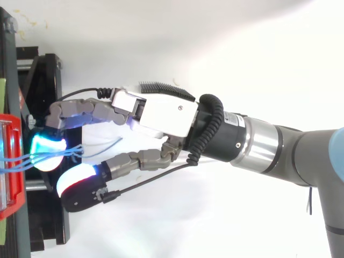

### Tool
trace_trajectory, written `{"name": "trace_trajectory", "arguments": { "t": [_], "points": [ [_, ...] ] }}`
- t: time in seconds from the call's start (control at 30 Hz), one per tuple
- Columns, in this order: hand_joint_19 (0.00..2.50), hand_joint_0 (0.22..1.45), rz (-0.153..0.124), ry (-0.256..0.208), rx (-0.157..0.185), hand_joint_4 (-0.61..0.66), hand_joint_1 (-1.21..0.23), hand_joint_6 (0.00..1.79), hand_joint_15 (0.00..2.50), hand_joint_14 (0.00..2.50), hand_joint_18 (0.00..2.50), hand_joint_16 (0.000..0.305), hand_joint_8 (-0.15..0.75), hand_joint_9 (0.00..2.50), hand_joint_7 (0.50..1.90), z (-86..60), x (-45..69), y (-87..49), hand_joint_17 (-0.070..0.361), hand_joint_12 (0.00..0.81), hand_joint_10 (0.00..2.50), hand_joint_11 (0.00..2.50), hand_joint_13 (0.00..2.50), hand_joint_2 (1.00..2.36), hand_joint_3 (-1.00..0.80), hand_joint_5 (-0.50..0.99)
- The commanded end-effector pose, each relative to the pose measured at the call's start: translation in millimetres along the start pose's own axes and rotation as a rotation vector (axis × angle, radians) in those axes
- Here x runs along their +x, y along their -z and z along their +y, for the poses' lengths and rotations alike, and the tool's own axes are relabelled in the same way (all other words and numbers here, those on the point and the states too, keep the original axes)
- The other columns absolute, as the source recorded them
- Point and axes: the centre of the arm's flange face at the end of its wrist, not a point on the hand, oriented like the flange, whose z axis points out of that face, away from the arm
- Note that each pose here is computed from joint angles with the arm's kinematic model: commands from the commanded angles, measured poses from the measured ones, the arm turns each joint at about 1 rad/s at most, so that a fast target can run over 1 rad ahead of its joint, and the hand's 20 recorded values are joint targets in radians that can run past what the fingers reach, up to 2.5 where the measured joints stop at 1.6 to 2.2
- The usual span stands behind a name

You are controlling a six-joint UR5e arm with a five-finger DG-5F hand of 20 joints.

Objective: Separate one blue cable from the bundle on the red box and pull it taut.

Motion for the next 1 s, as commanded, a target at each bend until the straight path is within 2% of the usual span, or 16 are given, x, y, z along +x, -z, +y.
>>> {"name": "trace_trajectory", "arguments": {
  "t": [0.0, 0.23, 0.4, 0.57, 0.77, 0.8, 0.9, 0.97],
  "points": [
    [0.32, 0.58, 0.007, -0.018, 0.0, 0.29, -0.65, 0.5, 0.13, 0.0, 0.42, 0.05, 0.298, 0.56, 1.23, 6.3, -1.2, -4.8, 0.112, 0.341, 0.0, 0.04, 0.49, 1.0, -0.5, -0.09],
    [0.32, 0.59, 0.016, -0.016, 0.017, 0.28, -0.65, 0.5, 0.14, 0.01, 0.43, 0.049, 0.297, 0.57, 1.27, 6.0, -2.3, -4.5, 0.111, 0.339, 0.0, 0.05, 0.49, 1.0, -0.5, -0.09],
    [0.33, 0.59, 0.014, -0.049, 0.019, 0.27, -0.64, 0.5, 0.14, 0.0, 0.43, 0.05, 0.298, 0.57, 1.26, 5.2, -4.5, -5.0, 0.111, 0.341, 0.0, 0.05, 0.49, 1.0, -0.5, -0.09],
    [0.32, 0.58, 0.015, -0.087, 0.034, 0.28, -0.64, 0.5, 0.15, 0.0, 0.45, 0.049, 0.3, 0.58, 1.26, 3.1, -12.4, -5.9, 0.111, 0.342, 0.0, 0.06, 0.5, 1.0, -0.5, -0.09],
    [0.32, 0.6, 0.021, -0.098, 0.053, 0.25, -0.68, 0.5, 0.15, 0.0, 0.45, 0.049, 0.3, 0.59, 1.41, -1.3, -20.8, -6.0, 0.111, 0.341, 0.0, 0.06, 0.51, 1.0, -0.48, -0.08],
    [0.33, 0.6, 0.034, -0.096, 0.053, 0.25, -0.68, 0.5, 0.14, 0.0, 0.45, 0.049, 0.3, 0.58, 1.42, 3.0, -21.9, -6.5, 0.111, 0.343, 0.0, 0.07, 0.51, 1.0, -0.48, -0.08],
    [0.33, 0.61, 0.039, -0.097, 0.053, 0.24, -0.69, 0.53, 0.15, 0.0, 0.46, 0.049, 0.301, 0.59, 1.41, 3.0, -21.5, -6.4, 0.111, 0.342, 0.0, 0.08, 0.51, 1.0, -0.46, -0.09],
    [0.33, 0.61, 0.04, -0.097, 0.052, 0.24, -0.69, 0.57, 0.15, 0.0, 0.46, 0.049, 0.298, 0.59, 1.35, 3.2, -21.3, -6.5, 0.111, 0.343, 0.0, 0.08, 0.51, 1.0, -0.46, -0.11]
  ]
}}
